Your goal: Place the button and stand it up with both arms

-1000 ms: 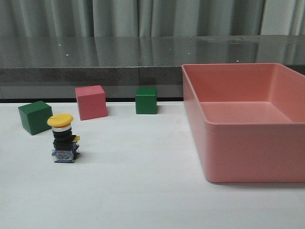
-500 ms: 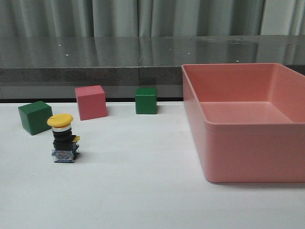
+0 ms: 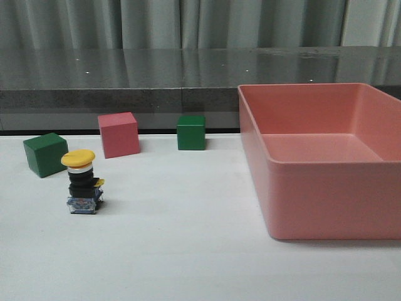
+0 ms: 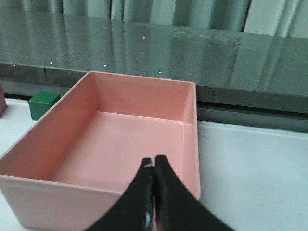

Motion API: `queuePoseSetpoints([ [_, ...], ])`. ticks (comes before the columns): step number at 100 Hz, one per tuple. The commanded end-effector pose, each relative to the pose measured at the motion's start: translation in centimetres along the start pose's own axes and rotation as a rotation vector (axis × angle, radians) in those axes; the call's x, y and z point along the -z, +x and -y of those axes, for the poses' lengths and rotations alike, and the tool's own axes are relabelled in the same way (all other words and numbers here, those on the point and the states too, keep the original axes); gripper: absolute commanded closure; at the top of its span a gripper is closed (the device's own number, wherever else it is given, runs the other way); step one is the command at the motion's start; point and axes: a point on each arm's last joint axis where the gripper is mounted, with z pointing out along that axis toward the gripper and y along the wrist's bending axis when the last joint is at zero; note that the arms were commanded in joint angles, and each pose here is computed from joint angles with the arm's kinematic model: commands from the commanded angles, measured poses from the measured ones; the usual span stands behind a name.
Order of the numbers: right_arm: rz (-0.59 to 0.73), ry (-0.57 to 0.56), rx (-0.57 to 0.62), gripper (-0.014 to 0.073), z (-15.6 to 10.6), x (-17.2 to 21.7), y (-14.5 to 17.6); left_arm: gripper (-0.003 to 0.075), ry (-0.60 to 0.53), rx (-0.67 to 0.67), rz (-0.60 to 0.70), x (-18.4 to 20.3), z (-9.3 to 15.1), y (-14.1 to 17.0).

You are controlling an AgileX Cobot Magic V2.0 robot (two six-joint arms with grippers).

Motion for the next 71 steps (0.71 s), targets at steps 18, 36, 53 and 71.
queuePoseSetpoints([
  [18, 0.161, 0.025, -0.063, 0.0657, 0.0, 0.3, 1.9, 0.0740, 0.000, 0.008, 0.065, 0.1, 0.1, 0.6],
  [36, 0.166, 0.025, -0.062, 0.0657, 0.0, -0.1, 3.1, 0.0740, 0.000, 0.008, 0.065, 0.1, 0.1, 0.6],
  [53, 0.162, 0.025, -0.063, 0.0657, 0.0, -0.1, 3.1, 0.0740, 0.000, 0.008, 0.065, 0.1, 0.1, 0.6],
  [71, 0.162, 0.025, -0.063, 0.0657, 0.0, -0.1, 3.1, 0.0740, 0.000, 0.008, 0.065, 0.1, 0.1, 0.6],
])
